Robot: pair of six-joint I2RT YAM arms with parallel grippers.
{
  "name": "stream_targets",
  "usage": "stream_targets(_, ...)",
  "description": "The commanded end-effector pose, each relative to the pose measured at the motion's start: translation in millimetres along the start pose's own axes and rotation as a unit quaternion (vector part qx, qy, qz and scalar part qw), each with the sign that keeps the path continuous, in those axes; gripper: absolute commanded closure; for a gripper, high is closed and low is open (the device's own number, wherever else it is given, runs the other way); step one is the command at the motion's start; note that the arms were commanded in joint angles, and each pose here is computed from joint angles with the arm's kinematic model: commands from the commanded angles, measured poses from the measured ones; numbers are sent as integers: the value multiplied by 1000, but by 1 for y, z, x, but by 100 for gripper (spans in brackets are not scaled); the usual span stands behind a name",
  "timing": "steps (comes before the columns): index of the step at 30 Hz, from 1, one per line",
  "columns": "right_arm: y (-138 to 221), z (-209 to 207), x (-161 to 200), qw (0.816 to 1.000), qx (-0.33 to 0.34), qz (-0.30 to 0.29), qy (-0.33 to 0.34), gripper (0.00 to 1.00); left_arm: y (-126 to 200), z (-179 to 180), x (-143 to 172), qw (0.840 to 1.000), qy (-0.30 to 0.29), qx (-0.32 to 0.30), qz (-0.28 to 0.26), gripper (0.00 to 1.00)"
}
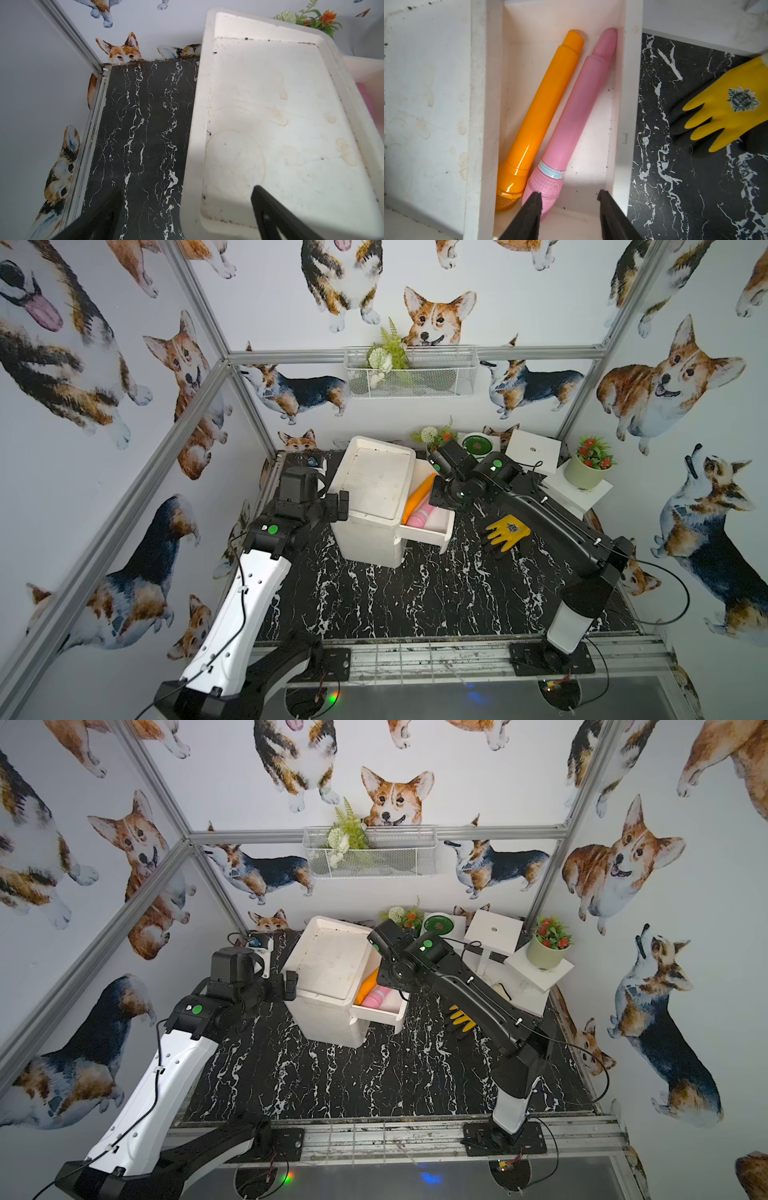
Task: Take the microphone out of the drawer
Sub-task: Pick up the microphone from the drawer.
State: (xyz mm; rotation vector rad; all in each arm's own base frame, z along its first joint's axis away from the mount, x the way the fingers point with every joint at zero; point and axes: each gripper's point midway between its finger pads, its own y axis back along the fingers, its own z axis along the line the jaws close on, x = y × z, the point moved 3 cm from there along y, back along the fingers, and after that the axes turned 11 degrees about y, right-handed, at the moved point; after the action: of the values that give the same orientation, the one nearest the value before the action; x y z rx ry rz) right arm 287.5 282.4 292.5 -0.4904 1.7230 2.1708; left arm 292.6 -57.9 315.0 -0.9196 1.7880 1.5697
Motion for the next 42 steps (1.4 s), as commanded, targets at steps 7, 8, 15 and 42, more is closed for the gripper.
stream_targets(7, -21, 9, 0, 998, 35, 4, -52, 51, 0, 1, -11, 999, -8, 2, -51, 0)
stream_targets(8, -23, 9, 1, 998, 39, 4, -59, 51, 0, 1, -10, 999, -8, 2, -53, 0)
stream_targets(15, -34, 6, -1, 994, 67, -3, -84, 51, 2, 2, -9, 998, -8, 1, -59, 0)
stream_targets(42, -89, 10, 14, 991, 91, 20, -101, 59, 10, 6, -3, 997, -8, -1, -72, 0)
